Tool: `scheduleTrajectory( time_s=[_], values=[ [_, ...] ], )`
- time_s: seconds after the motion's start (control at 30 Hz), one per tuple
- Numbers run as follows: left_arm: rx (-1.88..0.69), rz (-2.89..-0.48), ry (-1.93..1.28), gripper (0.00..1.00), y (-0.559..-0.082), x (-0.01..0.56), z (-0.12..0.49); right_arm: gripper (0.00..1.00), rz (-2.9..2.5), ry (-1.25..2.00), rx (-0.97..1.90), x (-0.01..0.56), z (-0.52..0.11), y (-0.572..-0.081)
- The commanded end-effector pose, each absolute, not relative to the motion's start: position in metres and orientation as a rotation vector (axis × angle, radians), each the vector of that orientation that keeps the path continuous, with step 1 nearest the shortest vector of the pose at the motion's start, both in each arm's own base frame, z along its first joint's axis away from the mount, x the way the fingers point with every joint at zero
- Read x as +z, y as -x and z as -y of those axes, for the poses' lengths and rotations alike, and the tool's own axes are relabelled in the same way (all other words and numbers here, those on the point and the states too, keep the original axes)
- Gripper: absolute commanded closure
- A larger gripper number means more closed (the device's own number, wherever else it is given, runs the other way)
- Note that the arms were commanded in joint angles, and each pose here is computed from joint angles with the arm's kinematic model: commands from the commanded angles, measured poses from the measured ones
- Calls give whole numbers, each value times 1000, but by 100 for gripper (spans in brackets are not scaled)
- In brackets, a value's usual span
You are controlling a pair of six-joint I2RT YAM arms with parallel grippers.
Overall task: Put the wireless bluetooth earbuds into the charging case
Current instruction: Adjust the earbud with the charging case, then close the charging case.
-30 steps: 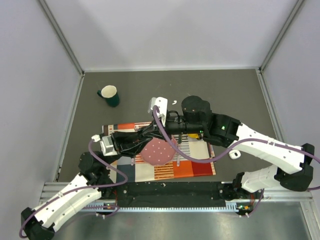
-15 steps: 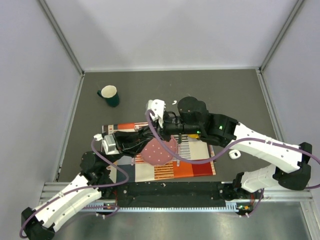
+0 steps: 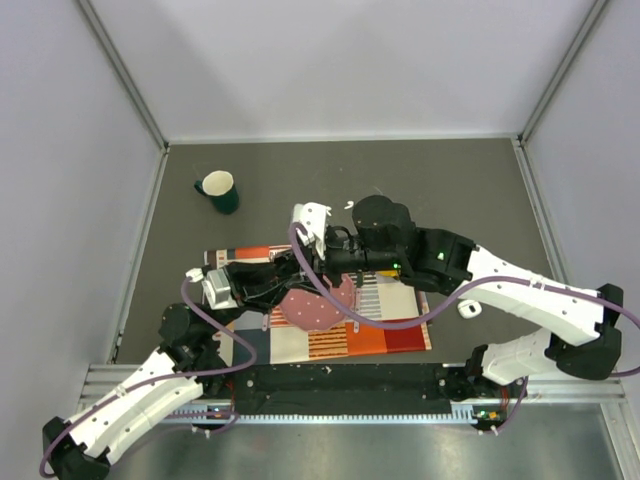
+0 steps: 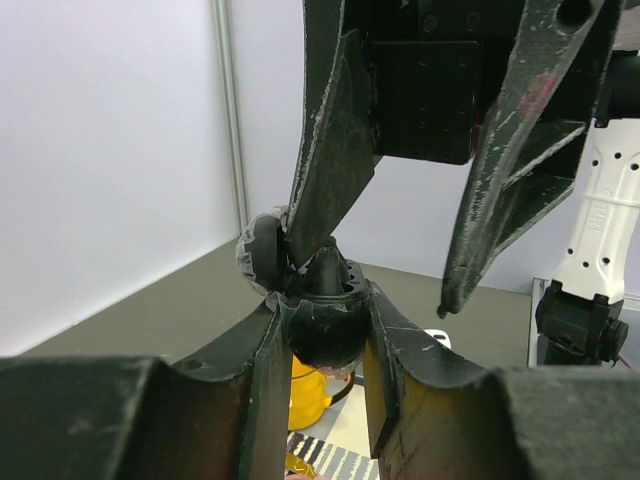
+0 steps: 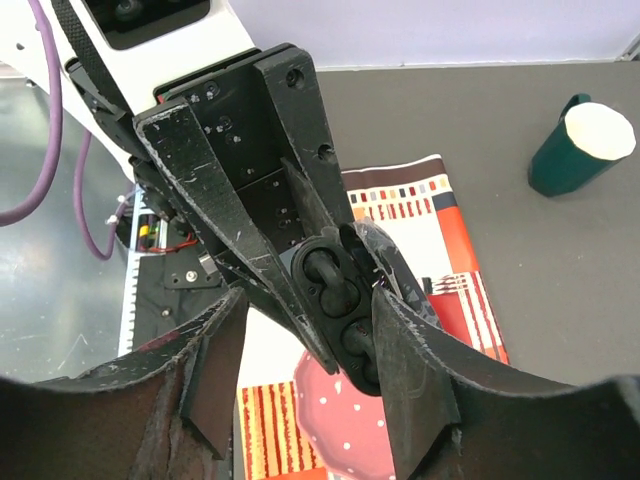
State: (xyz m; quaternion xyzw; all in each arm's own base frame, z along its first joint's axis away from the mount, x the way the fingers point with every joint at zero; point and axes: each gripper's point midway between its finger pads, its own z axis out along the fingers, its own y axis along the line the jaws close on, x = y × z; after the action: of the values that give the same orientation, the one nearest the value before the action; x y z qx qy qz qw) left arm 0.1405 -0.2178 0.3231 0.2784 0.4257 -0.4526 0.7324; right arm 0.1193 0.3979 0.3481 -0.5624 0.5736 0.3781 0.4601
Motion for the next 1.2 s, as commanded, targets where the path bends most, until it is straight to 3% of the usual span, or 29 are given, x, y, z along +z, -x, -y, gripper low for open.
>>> scheduleTrajectory(
  time_s=[0.0, 0.37, 0.5, 0.63, 0.9, 1.17],
  values=[
    [-986, -815, -587, 100, -130, 361, 208, 46, -1320, 1316, 984, 386, -390, -111],
    [-953, -848, -577, 100, -136, 357, 205, 24, -1194, 1187, 1068, 430, -361, -95],
    [-946, -851, -571, 100, -137, 355, 205, 18, -1251, 1051, 1011, 440, -352, -114],
    [-952, -849, -576, 100, -135, 355, 205, 1, -1346, 830, 875, 444, -335, -151],
    [-948, -841, -579, 100, -131, 356, 201, 1, -1591, 576, 869, 425, -321, -202],
    [-944, -828, -599, 100, -127, 357, 200, 1, -1630, 387, 965, 441, -316, -212]
  ],
)
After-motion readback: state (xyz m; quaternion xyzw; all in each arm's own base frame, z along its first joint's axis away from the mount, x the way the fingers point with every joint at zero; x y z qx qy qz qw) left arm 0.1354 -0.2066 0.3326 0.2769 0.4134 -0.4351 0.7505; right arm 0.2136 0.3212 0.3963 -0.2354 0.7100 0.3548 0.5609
